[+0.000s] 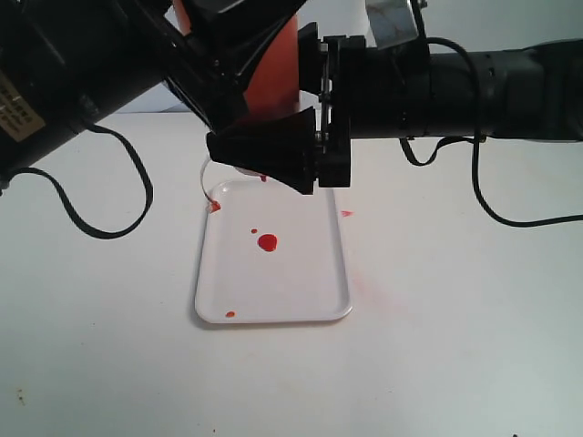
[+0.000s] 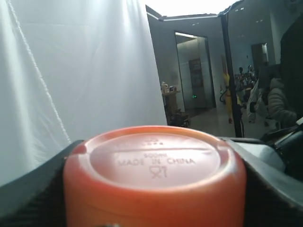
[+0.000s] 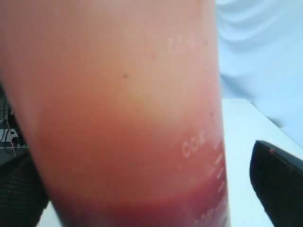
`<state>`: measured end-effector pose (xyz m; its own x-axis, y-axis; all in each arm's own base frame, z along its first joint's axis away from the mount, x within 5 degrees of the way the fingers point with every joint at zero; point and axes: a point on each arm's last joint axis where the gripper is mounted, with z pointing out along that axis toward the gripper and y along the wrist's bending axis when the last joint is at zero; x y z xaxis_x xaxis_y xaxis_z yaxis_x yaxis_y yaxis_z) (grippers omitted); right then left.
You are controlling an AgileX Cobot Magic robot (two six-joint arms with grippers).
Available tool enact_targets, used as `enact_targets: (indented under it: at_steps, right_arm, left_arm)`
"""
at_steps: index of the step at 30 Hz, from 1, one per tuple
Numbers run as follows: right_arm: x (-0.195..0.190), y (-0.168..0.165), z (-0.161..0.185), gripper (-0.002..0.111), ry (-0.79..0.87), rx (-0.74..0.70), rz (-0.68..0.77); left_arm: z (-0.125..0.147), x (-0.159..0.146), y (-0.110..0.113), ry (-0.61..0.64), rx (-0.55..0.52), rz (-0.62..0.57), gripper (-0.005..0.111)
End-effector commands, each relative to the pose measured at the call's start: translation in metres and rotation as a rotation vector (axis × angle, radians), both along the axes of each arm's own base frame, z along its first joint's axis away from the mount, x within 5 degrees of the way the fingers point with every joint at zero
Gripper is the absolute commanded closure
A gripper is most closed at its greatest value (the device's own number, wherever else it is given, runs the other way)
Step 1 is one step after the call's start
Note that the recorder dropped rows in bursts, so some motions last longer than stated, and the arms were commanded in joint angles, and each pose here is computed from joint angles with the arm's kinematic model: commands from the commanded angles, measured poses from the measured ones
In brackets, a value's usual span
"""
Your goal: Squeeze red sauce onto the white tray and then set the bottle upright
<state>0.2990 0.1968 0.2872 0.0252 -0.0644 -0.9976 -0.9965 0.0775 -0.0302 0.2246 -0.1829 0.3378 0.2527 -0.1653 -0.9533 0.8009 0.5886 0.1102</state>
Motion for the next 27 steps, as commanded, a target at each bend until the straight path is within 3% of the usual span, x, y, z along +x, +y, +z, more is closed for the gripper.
enact_targets:
  at_steps: [1, 7, 9, 13, 19, 22, 27]
  right_arm:
    - [-0.0013, 0.0008, 0.0045, 0.016, -0.019, 0.018, 0.009]
    - [-0.0031, 0.0035, 0.0045, 0.043, -0.019, 0.018, 0.018]
    - [-0.0031, 0.0035, 0.0045, 0.061, -0.019, 0.018, 0.018]
    - [-0.0031, 0.0035, 0.0045, 0.106, -0.017, 0.018, 0.017]
    - [0.0001, 0.0025, 0.0033, 0.108, -0.019, -0.001, -0.018]
    - [0.0022, 0.002, 0.0026, 0.108, -0.021, -0.016, -0.045]
    - [0.0049, 0.0015, 0.001, 0.108, -0.022, -0.034, -0.075]
  left_arm:
    - [0.0108, -0.0031, -0.0001, -0.008, -0.091, -0.037, 0.107]
    - [0.0088, -0.0017, -0.0001, 0.017, -0.079, -0.028, 0.107]
    - [0.0082, -0.0018, -0.0004, 0.016, -0.07, -0.029, 0.107]
    - [0.0082, -0.0018, -0.0004, 0.009, -0.065, -0.027, 0.107]
    - [0.0058, -0.0003, -0.0004, 0.017, -0.038, -0.008, 0.1]
    - [0.003, -0.0005, -0.0015, 0.003, 0.011, -0.005, 0.081]
    - [0.0034, 0.001, -0.0003, 0.02, -0.007, 0.009, 0.02]
